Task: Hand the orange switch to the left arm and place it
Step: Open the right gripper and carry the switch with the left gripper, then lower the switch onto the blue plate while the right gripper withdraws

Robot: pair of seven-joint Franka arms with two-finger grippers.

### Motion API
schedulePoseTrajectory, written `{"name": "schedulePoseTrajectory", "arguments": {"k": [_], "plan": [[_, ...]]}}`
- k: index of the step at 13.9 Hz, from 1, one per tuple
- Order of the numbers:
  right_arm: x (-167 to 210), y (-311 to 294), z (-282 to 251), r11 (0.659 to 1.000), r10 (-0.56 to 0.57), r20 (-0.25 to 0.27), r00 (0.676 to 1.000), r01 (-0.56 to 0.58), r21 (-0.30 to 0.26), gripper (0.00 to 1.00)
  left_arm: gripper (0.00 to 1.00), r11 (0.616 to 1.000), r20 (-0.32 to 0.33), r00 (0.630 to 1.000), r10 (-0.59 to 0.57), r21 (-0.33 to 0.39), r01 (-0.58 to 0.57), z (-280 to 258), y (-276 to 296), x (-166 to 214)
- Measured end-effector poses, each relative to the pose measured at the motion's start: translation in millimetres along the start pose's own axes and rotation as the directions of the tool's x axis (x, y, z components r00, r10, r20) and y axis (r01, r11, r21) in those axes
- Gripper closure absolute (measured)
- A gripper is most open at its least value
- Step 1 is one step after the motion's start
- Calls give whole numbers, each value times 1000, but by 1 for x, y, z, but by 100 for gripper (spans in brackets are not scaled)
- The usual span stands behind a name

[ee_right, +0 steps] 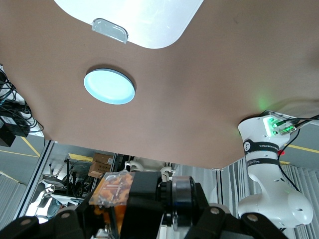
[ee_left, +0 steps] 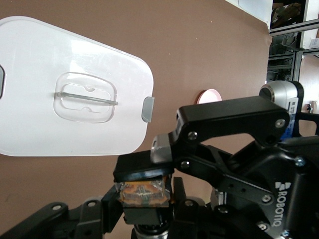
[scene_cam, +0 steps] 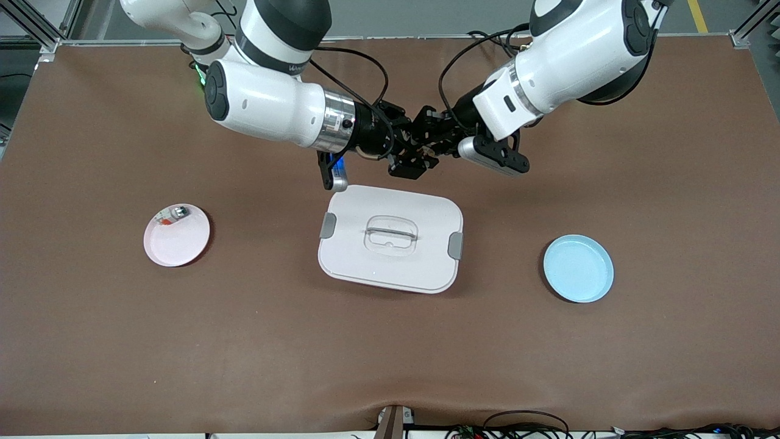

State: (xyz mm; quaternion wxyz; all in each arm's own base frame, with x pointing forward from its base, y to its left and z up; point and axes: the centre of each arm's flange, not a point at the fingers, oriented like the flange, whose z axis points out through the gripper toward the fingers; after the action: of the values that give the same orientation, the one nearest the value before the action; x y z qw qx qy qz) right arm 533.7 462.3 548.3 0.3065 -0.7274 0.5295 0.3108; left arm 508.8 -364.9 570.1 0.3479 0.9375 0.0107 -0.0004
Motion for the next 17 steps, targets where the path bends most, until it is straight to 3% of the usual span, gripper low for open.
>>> {"name": "schedulePoseTrajectory", "arguments": {"k": [2,4,5,10,12,14,17], "plan": [[0,0,0,1000,1,0,1000,-1,2,22,58,1000,-5,1000,18,20,-18,0,-2,1],[-1,-2,-2,1000,-1,1,1000,1,7,3,58,997,-20,999,40,71,-39,1,-12,7],[-1,-2,-4,1000,-2,1,1000,2,10,0,58,995,-23,998,51,91,-49,1,-16,10],[7,-8,-16,1000,8,-4,1000,-8,17,0,58,965,-58,992,110,246,-93,-5,-48,31],[19,-13,-32,1000,4,-8,1000,-4,-6,0,58,943,-55,991,126,316,-102,-12,-74,46],[33,-14,-55,996,-64,-4,998,64,-56,0,58,905,-15,983,183,393,-162,-18,-105,61],[55,-10,-103,973,-185,6,983,184,-136,0,58,826,100,953,287,477,-299,-26,-158,81]]}}
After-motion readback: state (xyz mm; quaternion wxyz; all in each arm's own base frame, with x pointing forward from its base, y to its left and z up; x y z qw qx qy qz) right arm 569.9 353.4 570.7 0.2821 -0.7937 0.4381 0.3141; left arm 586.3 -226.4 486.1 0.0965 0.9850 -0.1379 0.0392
